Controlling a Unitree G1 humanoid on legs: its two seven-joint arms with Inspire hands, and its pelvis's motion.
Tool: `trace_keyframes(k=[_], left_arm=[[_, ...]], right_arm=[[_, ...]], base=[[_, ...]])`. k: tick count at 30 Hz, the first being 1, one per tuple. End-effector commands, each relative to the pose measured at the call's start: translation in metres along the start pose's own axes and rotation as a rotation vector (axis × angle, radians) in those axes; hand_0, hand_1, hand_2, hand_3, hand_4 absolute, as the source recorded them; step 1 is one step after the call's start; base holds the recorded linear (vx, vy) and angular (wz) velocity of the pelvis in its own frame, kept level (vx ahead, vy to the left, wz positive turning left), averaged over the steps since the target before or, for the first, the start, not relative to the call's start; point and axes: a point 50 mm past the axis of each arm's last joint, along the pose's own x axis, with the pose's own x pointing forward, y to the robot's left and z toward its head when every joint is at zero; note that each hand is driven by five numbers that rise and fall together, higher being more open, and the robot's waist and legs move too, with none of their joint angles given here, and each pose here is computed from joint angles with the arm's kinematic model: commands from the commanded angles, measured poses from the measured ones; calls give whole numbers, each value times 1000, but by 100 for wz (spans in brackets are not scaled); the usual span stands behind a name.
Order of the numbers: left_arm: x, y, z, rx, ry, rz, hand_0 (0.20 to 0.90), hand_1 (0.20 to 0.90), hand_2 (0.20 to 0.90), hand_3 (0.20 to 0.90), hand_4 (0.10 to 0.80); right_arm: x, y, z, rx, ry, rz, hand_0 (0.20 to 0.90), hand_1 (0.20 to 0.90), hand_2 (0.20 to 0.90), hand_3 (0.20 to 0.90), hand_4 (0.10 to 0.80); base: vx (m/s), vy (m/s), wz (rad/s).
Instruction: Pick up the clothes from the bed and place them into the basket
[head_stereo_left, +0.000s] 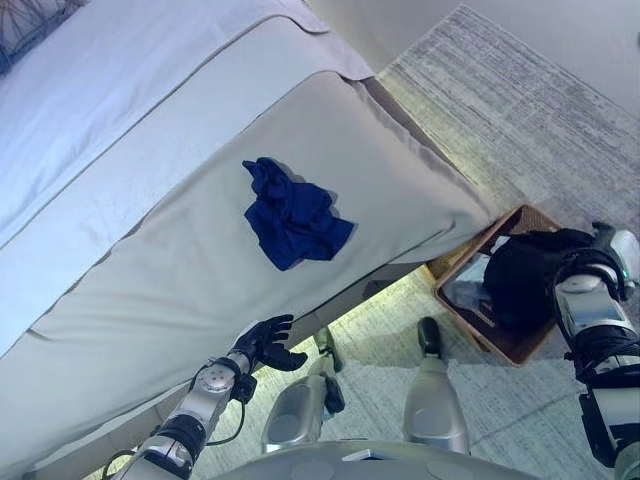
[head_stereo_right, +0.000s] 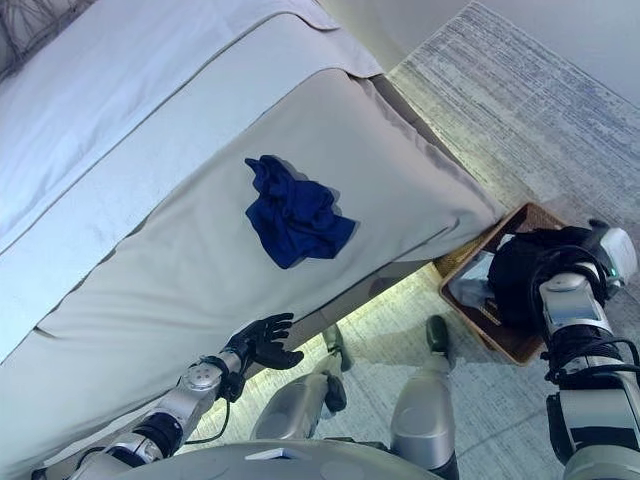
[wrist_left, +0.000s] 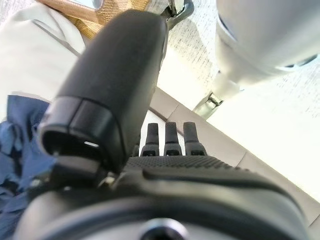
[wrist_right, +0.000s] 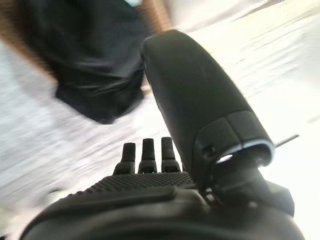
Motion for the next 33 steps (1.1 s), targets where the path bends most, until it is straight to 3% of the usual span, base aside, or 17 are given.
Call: trace_keyframes(k=[1, 12, 19, 25, 33], left_arm=[[-7, 24, -6, -6, 18, 74, 900, 900, 900, 900, 800], [-15, 27, -32, -114, 94, 163, 900, 900, 900, 900, 800], [-16, 35, -31, -112, 104, 191, 900, 900, 900, 900, 800], [-20, 53, -28, -126, 106, 234, 900, 900, 900, 900, 800], [-23, 67, -22, -152, 67, 279, 900, 900, 900, 900, 800]], right_arm=[[-11, 1, 45, -74, -276, 27, 900, 900, 900, 900, 800], [-60, 52, 106, -204, -679, 297, 900, 900, 900, 900, 800], [-60, 69, 137, -337, -745, 282, 900, 900, 900, 900, 800], [-42, 64, 170, -420, -680, 219, 900, 900, 900, 900, 800], [-8, 62, 146, -542, -271, 290, 900, 900, 900, 900, 800]], base=[[81, 114, 0], [80, 146, 16], [14, 185, 49], [50, 142, 61], [68, 46, 43]])
